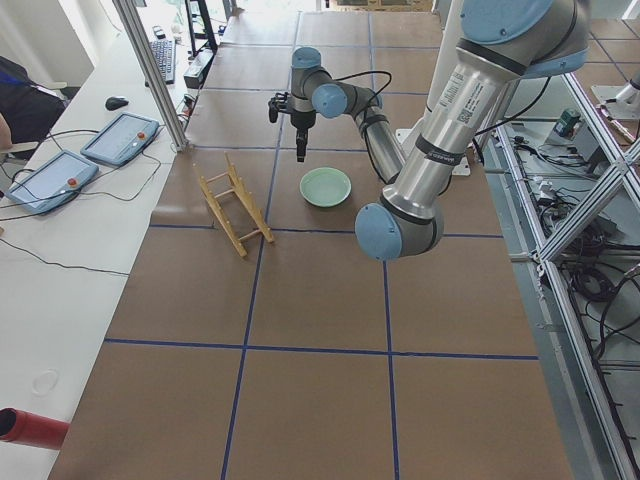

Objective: Place plate on rack
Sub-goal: 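Move the left gripper down toward the pale green plate's rim, then close the left gripper on the plate's rim nearest the robot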

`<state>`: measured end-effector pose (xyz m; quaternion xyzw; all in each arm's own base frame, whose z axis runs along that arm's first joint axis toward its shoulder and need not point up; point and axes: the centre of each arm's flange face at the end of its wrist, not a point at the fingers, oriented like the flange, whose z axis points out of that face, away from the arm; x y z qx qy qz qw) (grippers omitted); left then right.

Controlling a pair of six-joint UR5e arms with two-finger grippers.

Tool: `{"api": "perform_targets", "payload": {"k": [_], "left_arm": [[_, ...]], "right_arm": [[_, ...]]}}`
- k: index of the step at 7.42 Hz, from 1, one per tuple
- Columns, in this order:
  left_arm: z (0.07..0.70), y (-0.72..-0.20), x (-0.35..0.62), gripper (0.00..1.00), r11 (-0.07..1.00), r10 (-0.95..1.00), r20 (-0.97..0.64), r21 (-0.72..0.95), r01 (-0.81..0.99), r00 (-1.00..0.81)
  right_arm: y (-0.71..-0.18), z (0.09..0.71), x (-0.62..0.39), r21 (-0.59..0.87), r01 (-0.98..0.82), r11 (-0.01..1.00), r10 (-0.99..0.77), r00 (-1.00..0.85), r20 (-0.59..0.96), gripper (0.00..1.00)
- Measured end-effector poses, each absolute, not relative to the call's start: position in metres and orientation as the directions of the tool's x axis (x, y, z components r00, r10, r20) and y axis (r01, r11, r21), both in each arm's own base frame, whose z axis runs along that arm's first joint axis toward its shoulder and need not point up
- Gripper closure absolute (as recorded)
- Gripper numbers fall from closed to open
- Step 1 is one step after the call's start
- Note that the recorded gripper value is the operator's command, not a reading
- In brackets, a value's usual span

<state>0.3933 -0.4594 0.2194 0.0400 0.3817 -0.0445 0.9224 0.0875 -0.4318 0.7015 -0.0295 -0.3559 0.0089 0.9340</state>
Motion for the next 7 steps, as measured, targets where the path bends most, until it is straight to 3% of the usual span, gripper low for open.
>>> {"api": "perform_targets", "payload": {"k": [7], "left_arm": [[0.263,-0.405,0.556,0.02,0.989,-0.128,-0.722,-0.037,0.146,0.68]], "right_arm": [[-0.432,0.701,0.087,-0.061,0.005,0.998,0.037,0.747,0.664,0.0]]}}
